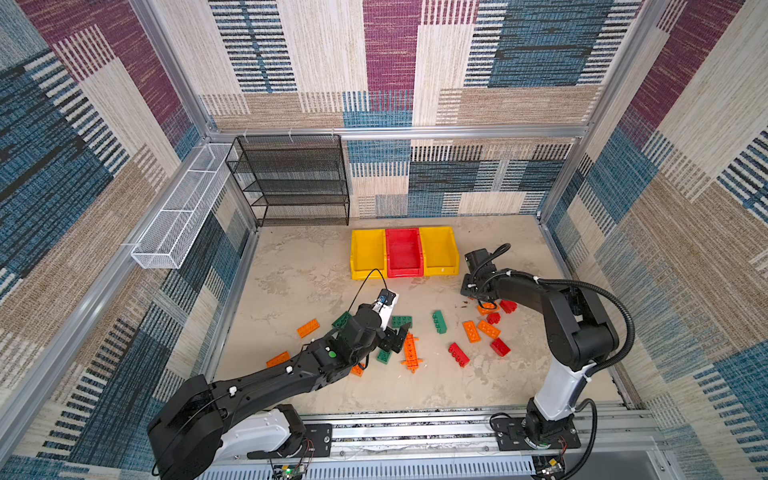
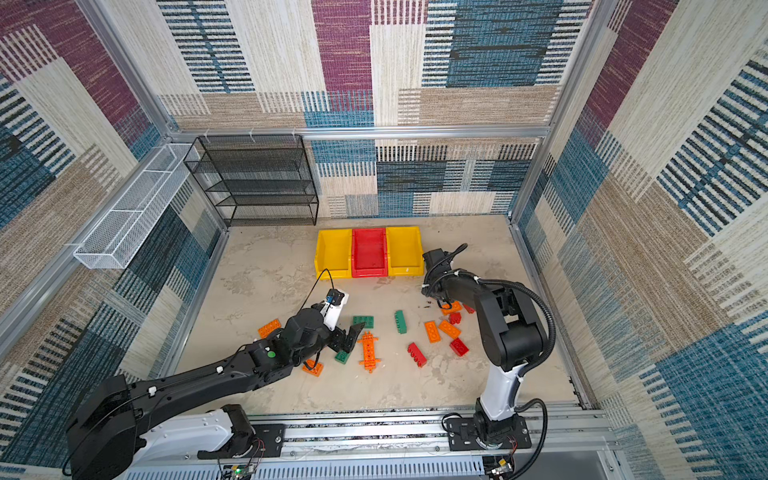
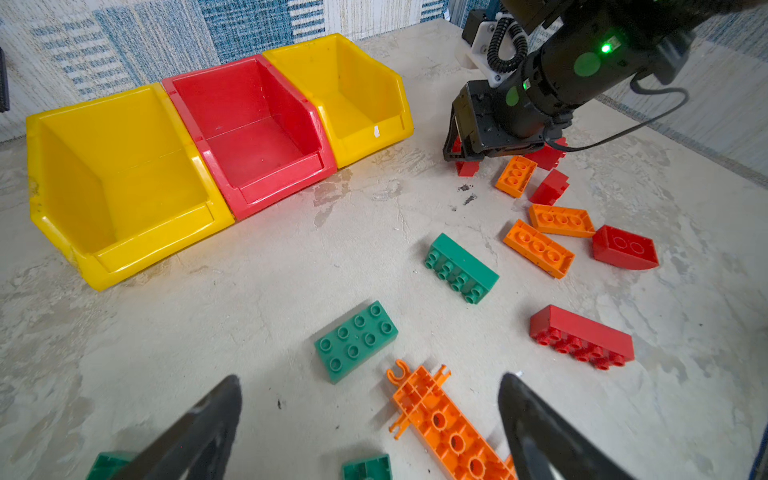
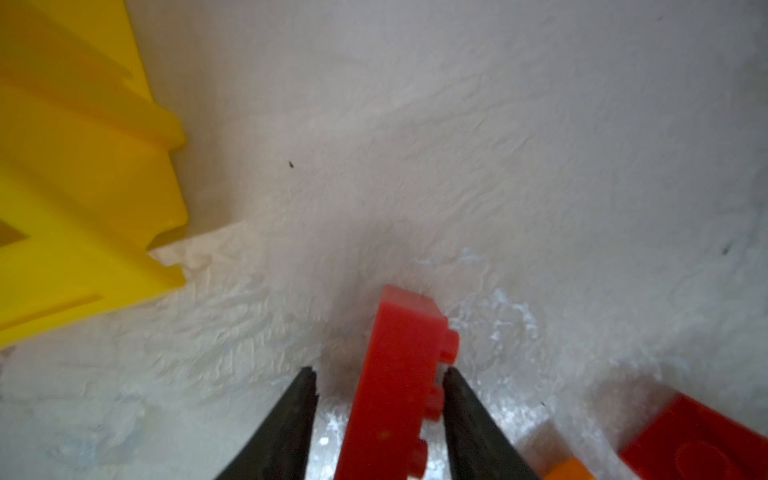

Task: Sort the legos into containers by color
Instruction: 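Close the right gripper on the red brick and lift it, then carry the red brick to the yellow bin and release it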

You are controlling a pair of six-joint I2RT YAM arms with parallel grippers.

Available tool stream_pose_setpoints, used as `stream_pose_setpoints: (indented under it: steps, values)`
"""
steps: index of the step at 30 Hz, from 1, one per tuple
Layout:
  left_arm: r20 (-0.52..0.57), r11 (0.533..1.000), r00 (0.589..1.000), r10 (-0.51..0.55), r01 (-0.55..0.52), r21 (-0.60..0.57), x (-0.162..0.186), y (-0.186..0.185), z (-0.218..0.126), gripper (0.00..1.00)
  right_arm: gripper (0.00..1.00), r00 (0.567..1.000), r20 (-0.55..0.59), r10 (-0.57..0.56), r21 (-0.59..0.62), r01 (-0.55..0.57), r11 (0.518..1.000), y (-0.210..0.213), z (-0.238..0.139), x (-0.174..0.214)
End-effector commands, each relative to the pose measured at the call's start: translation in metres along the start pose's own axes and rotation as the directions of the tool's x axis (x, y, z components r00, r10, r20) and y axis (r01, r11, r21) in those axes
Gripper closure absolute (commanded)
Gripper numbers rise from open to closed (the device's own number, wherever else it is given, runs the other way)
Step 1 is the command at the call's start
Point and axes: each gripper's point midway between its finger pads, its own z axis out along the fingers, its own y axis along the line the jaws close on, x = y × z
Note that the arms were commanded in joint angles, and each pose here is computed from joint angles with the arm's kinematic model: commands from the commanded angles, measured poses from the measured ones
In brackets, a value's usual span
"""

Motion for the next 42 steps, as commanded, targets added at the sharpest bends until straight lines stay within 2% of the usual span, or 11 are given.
stream_pose_setpoints:
  steps: [1,3,5,11,22,30,42]
  values:
    - [0.013,1.0,1.0,0.001,-0.001,-0.01,-0.001,0.002,0.0,0.04,0.67,1.0,0.015,0.0,0.011,0.0,1.0,-0.001,-0.001,-0.004]
    - [0.012,1.0,1.0,0.002,-0.002,-0.011,-0.001,0.002,0.001,0.04,0.76,1.0,0.017,-0.019,0.02,0.019,1.0,-0.002,-0.003,-0.006]
    - [0.009,1.0,1.0,0.003,-0.003,-0.01,-0.001,0.001,0.003,0.04,0.78,0.999,0.028,-0.027,0.034,0.026,0.999,-0.004,-0.007,-0.011]
    - [-0.007,1.0,1.0,0.002,-0.002,-0.001,0.002,-0.002,0.009,0.04,0.79,0.994,0.098,-0.038,0.03,0.035,0.999,-0.001,-0.033,-0.036]
    - [-0.01,1.0,1.0,0.01,-0.01,-0.027,-0.002,0.002,0.009,0.03,0.78,0.976,0.208,-0.057,-0.223,0.104,0.969,0.073,-0.068,-0.101]
    - [-0.022,0.997,1.0,0.013,-0.014,-0.078,-0.004,0.009,0.011,0.03,0.76,0.972,0.213,-0.103,-0.31,0.167,0.936,0.122,-0.049,-0.125]
    - [-0.022,0.992,1.0,0.018,-0.021,-0.123,-0.002,0.019,0.003,0.03,0.75,0.975,0.171,-0.139,-0.313,0.188,0.931,0.144,-0.008,-0.126]
